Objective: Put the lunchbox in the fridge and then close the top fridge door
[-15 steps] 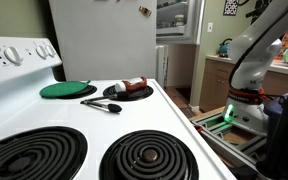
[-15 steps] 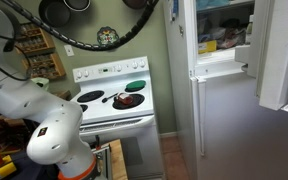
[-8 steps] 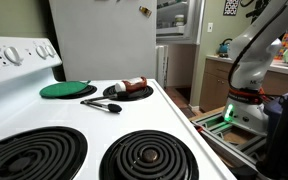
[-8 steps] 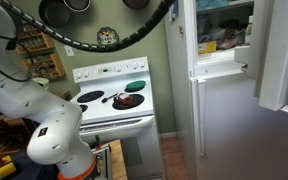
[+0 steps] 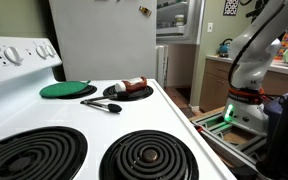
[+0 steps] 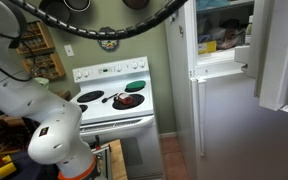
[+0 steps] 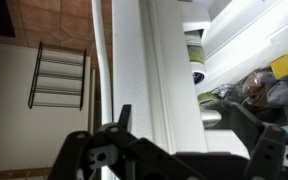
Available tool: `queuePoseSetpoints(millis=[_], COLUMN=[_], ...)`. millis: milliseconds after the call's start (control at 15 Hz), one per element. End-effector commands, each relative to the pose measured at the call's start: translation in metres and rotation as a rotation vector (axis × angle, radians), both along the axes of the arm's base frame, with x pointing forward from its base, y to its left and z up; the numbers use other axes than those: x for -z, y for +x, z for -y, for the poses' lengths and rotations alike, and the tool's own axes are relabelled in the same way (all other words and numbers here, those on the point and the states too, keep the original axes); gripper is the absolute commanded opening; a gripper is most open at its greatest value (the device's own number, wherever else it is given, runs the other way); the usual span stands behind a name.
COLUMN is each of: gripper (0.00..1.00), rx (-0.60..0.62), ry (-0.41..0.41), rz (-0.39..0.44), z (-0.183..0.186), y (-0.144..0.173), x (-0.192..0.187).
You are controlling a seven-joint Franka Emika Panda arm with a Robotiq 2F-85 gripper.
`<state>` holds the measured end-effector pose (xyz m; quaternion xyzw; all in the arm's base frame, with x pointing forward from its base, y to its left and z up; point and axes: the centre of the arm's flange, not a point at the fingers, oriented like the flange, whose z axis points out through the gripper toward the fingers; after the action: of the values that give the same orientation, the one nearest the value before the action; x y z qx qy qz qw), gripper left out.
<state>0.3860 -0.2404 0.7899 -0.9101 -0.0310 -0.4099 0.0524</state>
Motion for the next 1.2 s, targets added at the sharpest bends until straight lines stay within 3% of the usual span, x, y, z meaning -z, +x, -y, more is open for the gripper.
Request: queuePoseSetpoints(millis=[0,400,733,867,1133], gripper=[1.00,1.00,1.00,1.00,1.00], rx=[-0.065,-0.051,-0.075,-0.090,-0.183], ry=[-0.053,-0.107,-0.084,-0.068,0.039], rz=[0.021,0.033,0.052,0.046,-0.027], z=[0.019,0.027,0.018,0.016,0.005], y=[0.012,0.021,0.035,0.039,0.027], x=[0.007,0.015,0.022,0.024,0.015])
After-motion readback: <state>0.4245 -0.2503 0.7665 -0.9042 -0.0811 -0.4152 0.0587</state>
